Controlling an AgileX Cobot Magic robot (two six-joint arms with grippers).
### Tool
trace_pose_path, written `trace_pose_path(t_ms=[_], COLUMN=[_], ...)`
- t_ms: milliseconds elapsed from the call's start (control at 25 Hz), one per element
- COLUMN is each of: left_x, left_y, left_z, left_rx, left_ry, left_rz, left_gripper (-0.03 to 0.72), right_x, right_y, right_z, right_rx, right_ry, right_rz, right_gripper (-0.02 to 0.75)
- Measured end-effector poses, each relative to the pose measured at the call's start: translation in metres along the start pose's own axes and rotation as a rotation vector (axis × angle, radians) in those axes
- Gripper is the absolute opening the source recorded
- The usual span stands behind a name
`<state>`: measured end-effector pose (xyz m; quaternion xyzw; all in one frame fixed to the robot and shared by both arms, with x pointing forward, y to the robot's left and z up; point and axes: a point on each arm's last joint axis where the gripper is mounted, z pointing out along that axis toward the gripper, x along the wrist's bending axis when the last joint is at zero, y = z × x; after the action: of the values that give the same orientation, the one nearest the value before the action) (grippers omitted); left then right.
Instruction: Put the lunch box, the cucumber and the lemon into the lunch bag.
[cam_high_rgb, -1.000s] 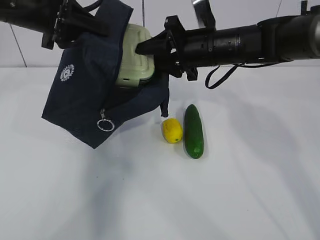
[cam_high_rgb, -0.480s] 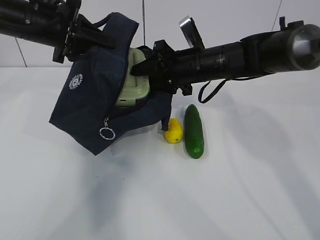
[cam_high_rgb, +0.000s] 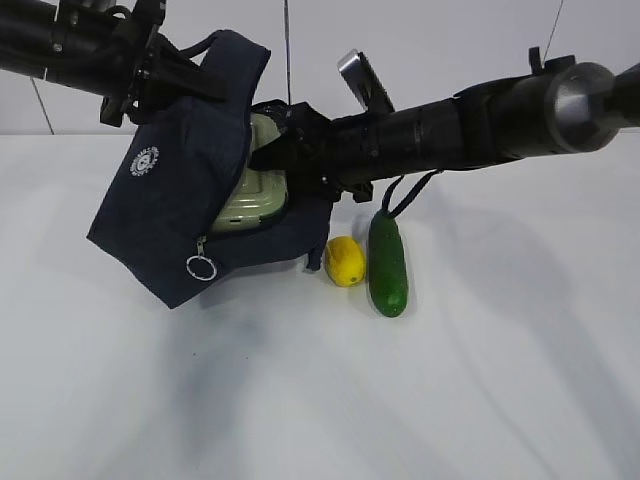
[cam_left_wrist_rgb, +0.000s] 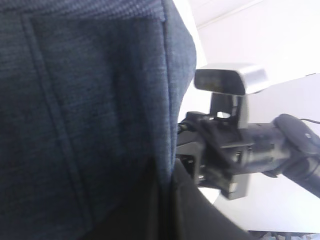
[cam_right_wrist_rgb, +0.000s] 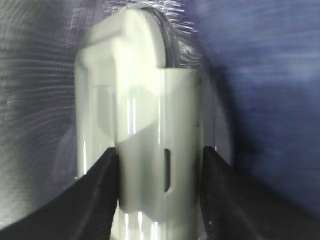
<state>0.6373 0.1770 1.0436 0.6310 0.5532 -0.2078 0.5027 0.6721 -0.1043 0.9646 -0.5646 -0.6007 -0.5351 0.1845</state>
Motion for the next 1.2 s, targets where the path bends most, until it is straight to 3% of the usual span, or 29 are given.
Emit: trace_pose_path(t_ms=[200, 520, 800, 1200], left_x=[0.007, 0.032, 0.039, 0.042], left_y=[-0.002, -0.004, -0.004, -0.005], left_z=[0.003, 0.02, 0.025, 0.027], left_rx=[0.019, 0.042, 0.046, 0.046], left_ry=[0.029, 0.007, 0.0, -0.011], left_rz=[0.005, -0.079, -0.101, -0.121], left_gripper=[-0.008, -0.008, -0.008, -0.009], right_x=[-0.01, -0.015, -0.029, -0.028], right_y=[-0.005, -0.007, -0.013, -0.013], right_z=[0.015, 0.019, 0.026, 0.026], right_rx=[0.024, 0.037, 0.055, 0.055], right_ry=[-0.001, -0.006, -0.019, -0.013], right_rz=[0.008, 0.009, 0.036, 0.039], right_gripper=[0.374, 0.374, 0.374, 0.379])
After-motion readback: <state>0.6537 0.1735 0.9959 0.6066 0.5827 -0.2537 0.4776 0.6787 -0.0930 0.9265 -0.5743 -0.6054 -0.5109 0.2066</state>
